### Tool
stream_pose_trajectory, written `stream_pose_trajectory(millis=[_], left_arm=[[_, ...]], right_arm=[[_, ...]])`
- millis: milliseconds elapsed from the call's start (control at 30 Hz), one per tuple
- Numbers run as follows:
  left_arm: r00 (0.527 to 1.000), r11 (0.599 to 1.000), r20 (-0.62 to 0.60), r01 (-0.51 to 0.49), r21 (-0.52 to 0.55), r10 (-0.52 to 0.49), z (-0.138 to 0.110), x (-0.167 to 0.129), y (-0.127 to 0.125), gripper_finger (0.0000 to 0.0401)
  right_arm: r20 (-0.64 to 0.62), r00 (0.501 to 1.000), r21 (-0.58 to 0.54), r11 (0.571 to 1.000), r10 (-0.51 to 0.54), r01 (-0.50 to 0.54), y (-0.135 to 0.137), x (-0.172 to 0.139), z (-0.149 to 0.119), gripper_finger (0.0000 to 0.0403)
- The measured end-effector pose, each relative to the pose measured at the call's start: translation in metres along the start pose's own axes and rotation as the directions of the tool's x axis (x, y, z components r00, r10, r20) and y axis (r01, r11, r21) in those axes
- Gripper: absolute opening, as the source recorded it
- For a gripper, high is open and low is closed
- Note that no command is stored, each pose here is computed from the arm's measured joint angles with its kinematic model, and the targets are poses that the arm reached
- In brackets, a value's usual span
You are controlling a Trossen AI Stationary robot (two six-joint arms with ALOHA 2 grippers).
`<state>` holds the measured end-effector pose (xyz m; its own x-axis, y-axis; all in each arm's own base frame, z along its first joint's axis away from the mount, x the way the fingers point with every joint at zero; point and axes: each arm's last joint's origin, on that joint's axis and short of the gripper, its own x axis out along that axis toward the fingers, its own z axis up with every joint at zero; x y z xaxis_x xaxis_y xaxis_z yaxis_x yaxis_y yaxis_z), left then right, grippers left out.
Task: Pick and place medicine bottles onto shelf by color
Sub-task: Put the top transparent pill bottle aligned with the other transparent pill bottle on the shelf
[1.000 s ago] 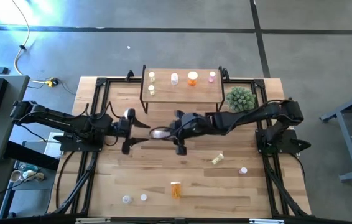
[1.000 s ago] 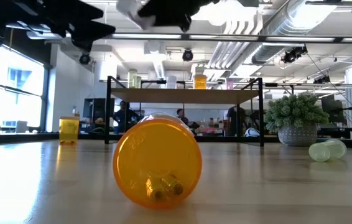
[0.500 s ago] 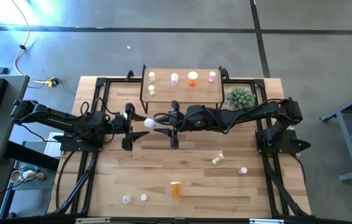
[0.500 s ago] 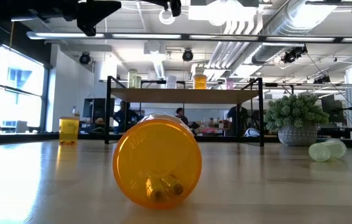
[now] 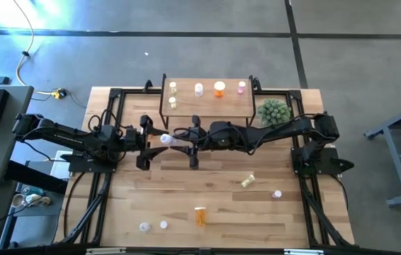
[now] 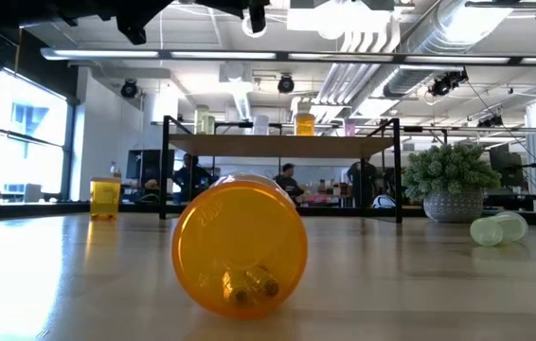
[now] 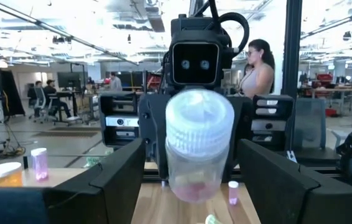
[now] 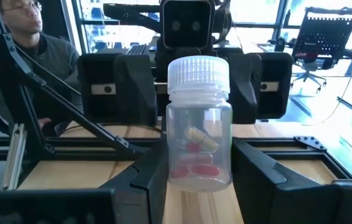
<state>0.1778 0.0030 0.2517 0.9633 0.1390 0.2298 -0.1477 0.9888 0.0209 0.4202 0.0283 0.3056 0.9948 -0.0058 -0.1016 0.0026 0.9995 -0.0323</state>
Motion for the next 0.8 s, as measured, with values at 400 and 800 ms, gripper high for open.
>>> stream_pose_trajectory(millis=[400,800], left_arm=[[1.000,1.000,0.007,-0.020,-0.001,0.020,0.001,0.000,0.001,0.0246],[0.999,0.999,-0.005,-0.041,-0.026,0.040,0.002,0.004,0.001,0.0245]], right_arm=[[0.028,0.999,0.029,0.999,0.026,-0.027,0.001,0.000,0.003,0.0129],[0.044,0.999,0.008,1.000,0.020,-0.021,0.001,0.009,-0.007,0.0129]])
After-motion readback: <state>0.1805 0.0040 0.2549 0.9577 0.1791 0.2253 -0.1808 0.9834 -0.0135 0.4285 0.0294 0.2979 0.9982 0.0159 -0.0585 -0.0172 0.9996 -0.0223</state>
